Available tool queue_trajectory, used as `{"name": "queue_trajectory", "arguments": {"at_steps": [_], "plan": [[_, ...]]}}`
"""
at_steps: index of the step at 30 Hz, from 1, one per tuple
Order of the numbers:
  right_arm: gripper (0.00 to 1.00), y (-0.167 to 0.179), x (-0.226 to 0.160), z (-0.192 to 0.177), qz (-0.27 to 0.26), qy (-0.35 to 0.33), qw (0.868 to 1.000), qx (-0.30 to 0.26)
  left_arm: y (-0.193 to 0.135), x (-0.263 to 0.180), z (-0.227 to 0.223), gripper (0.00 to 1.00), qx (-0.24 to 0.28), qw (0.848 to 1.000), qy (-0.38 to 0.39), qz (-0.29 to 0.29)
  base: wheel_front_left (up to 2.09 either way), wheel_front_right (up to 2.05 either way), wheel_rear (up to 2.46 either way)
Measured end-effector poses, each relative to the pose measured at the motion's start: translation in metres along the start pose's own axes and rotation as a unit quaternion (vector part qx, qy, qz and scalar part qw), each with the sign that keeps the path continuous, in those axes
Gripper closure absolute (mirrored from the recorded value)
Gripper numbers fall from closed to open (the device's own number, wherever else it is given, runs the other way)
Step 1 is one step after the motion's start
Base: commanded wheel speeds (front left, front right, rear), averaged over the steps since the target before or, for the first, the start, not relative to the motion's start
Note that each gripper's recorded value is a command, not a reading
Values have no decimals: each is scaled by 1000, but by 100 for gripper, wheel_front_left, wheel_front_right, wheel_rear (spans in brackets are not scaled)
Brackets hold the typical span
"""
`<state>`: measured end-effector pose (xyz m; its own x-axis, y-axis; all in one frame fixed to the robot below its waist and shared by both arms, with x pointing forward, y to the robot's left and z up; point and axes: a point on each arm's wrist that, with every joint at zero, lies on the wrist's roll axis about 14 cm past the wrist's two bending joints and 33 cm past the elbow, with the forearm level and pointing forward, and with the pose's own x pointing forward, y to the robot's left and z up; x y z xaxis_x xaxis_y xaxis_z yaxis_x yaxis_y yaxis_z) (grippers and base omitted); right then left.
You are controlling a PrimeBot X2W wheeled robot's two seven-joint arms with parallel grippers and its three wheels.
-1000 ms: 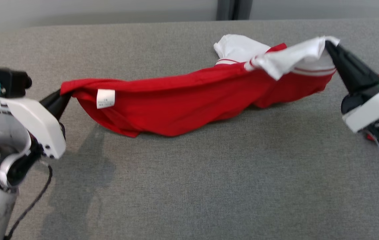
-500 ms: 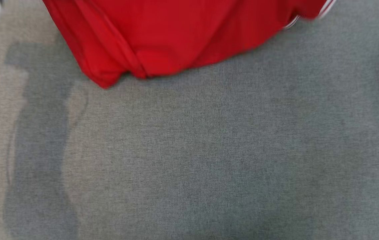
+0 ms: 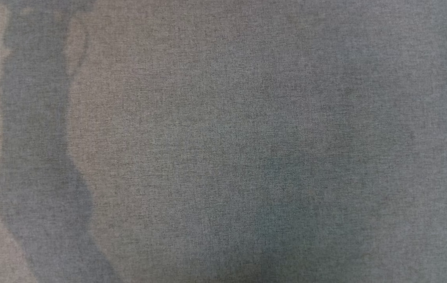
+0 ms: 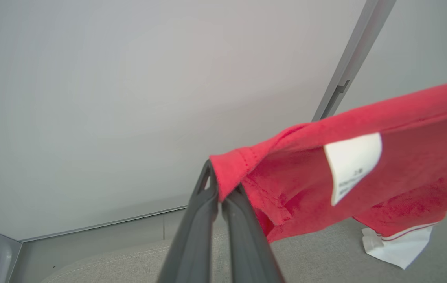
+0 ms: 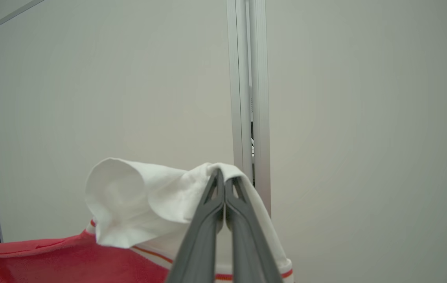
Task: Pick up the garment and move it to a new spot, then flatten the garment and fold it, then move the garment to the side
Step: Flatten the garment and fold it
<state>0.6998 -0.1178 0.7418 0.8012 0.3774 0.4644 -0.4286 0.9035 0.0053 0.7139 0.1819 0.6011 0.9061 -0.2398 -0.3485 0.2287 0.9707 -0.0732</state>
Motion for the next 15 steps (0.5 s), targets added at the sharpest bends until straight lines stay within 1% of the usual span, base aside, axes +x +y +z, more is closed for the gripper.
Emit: {"name": "queue_trajectory", "arguments": {"at_steps": [2, 5, 7, 10, 12, 15], "plan": [[100, 5, 2, 1, 4, -2, 1000, 4, -1, 0, 5, 100, -2, 1000, -8, -2, 0, 0, 0], [100, 10, 0, -8, 12, 21, 1000, 1, -6, 2, -4, 100, -9, 1000, 8, -9, 0, 0, 0], [100, 14, -7, -18, 17, 40, 999, 0, -7, 1, -13, 100, -4, 1000, 23, -8, 0, 0, 0], [100, 20, -23, -33, 28, 73, 997, 1, -9, -3, -43, 100, 12, 998, 65, -10, 0, 0, 0], [100, 23, -35, -43, 31, 102, 994, 9, -16, -10, -69, 100, 22, 994, 102, -23, 0, 0, 0], [100, 28, -61, -56, 39, 150, 988, 18, -19, -30, -98, 100, 17, 989, 143, -38, 0, 0, 0]]}}
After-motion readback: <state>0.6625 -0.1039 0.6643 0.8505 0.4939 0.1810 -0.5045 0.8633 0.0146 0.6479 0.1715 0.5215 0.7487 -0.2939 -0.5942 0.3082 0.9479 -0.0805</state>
